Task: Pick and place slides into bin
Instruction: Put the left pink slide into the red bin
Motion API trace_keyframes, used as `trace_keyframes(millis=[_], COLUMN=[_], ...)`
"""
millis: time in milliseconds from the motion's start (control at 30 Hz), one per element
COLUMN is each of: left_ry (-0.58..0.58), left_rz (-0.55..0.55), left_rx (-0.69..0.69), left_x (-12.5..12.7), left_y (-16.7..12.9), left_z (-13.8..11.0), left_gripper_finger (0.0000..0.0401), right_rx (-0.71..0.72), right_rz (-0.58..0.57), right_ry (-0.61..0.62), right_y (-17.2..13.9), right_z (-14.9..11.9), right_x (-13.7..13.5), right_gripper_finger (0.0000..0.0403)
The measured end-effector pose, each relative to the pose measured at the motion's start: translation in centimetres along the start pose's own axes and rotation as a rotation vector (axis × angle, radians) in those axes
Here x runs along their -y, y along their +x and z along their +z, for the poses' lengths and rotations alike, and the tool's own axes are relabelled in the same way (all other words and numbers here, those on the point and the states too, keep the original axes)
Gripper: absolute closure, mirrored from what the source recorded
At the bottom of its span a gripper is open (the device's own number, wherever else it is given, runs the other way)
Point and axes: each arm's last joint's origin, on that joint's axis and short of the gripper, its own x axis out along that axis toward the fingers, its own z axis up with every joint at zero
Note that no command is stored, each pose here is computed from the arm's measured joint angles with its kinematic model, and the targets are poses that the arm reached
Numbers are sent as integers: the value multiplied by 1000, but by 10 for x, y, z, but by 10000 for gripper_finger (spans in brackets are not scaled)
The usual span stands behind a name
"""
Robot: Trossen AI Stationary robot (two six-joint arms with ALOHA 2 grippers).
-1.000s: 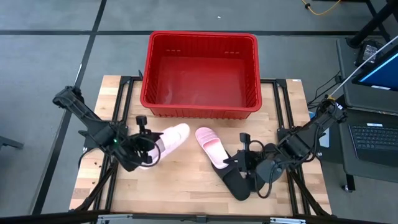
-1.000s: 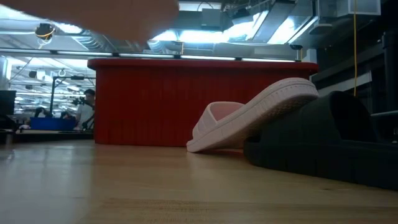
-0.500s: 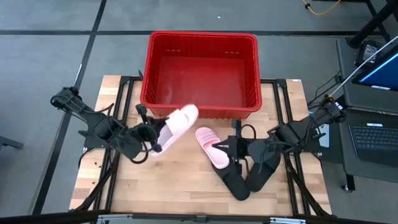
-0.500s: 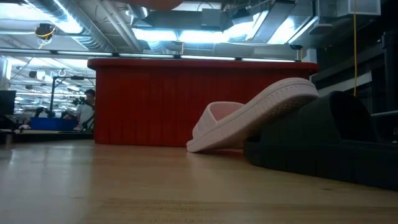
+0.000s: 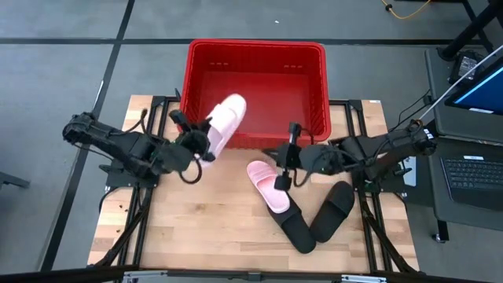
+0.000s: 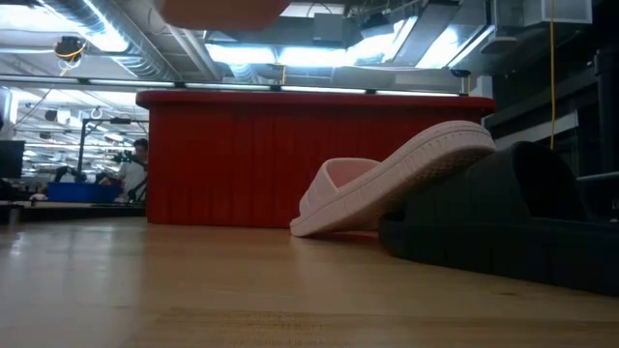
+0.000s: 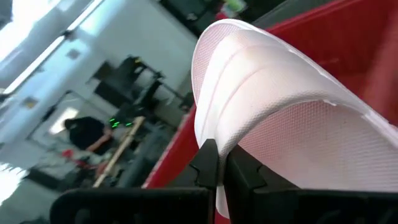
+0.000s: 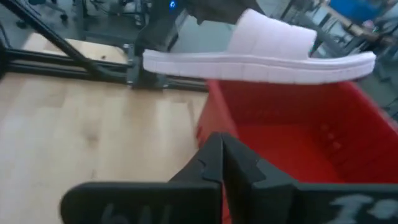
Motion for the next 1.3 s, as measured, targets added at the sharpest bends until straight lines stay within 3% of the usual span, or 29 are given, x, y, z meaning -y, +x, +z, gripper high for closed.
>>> trace_keyframes(millis=[333, 500, 767, 933, 1300], left_ry=[91, 27, -20, -14, 110], left_rz=[152, 113, 200, 180, 192], left_rx=[-82, -61, -162, -192, -411], left_x=[-33, -50, -72, -68, -41], left_y=[53, 83, 115, 141, 202], left_z=[4, -7, -27, -36, -69], left_gripper_finger=[397, 397, 397, 397, 397], right_rx=[-28, -20, -17, -21, -68], right_rz=[-153, -90, -173, -153, -182], right_ry=[-5, 2, -27, -5, 11], right_y=[20, 32, 40, 44, 47], right_z=[3, -1, -4, -9, -17], right_x=[55, 78, 109, 126, 145], right_gripper_finger=[400, 401, 401, 400, 398])
